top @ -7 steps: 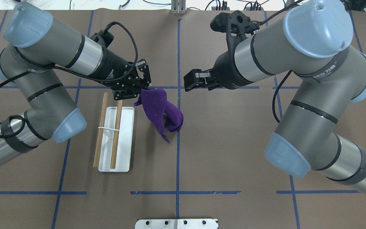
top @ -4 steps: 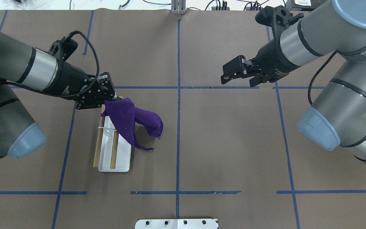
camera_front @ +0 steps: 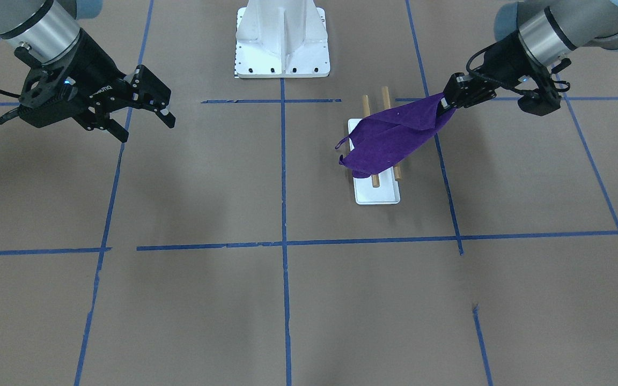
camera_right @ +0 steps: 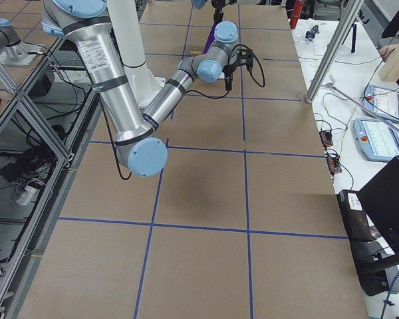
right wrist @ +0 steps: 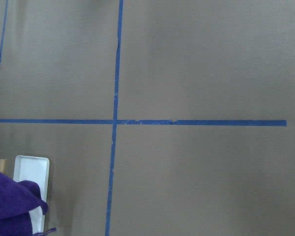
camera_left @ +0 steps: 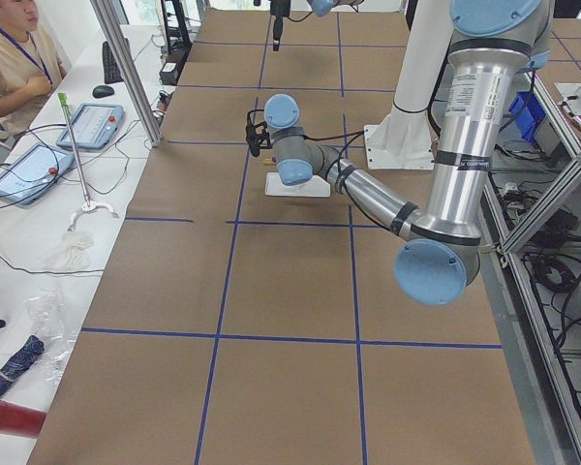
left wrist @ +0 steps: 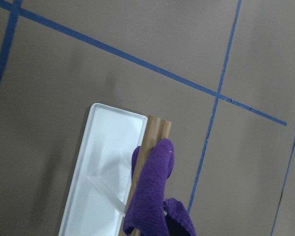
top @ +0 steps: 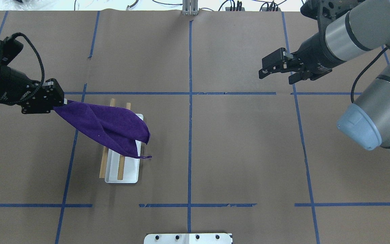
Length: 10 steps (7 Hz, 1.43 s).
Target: Hang towel on rack
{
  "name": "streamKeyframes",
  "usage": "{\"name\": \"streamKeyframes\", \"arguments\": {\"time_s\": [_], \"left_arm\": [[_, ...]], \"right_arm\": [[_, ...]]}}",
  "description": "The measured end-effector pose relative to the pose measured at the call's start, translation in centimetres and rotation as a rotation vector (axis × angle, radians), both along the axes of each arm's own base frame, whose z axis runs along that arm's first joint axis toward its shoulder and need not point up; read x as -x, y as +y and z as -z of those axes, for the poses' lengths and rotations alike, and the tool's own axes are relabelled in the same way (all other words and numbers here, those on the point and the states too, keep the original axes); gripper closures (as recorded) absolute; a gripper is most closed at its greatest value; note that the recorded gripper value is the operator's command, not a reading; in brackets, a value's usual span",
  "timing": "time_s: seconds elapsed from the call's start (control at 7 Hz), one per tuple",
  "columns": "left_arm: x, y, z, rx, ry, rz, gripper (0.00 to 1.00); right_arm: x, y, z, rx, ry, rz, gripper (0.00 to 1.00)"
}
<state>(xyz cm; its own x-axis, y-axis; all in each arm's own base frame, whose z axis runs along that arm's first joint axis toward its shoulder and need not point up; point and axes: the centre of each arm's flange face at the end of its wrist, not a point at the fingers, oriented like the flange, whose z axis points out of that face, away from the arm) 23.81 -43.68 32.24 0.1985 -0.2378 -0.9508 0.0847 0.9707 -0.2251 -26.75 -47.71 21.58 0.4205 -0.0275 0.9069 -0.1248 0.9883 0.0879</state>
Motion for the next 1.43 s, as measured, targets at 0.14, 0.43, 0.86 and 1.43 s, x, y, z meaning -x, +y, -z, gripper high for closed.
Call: {"name": "streamKeyframes", "arguments": {"time_s": [0.14,0.43,0.86,1.43], "left_arm": [[0.2,-0.2,-1.2,0.005,-0.015,-0.001,0.85],[-0.4,-0.9,-3.5,0.037,-0.043,-0.006,0.04],[-1.2,-1.8,-7.6,0.09,-0.083,-0.006,0.0],[2.1,-1.8,-11.5,-0.153,-0.165,0.025,0.0]], "right_arm": [[-0.5,-0.3,-0.3,0.004,0.004,-0.012,0.0],[-1.1,-0.7,-0.7,0.009,0.009,-0.025,0.0],[-3.2,-1.9,-2.9,0.046,0.037,-0.064,0.0],[-11.2,-4.5,-16.7,0.084,0.227,-0.06,0.0]]}}
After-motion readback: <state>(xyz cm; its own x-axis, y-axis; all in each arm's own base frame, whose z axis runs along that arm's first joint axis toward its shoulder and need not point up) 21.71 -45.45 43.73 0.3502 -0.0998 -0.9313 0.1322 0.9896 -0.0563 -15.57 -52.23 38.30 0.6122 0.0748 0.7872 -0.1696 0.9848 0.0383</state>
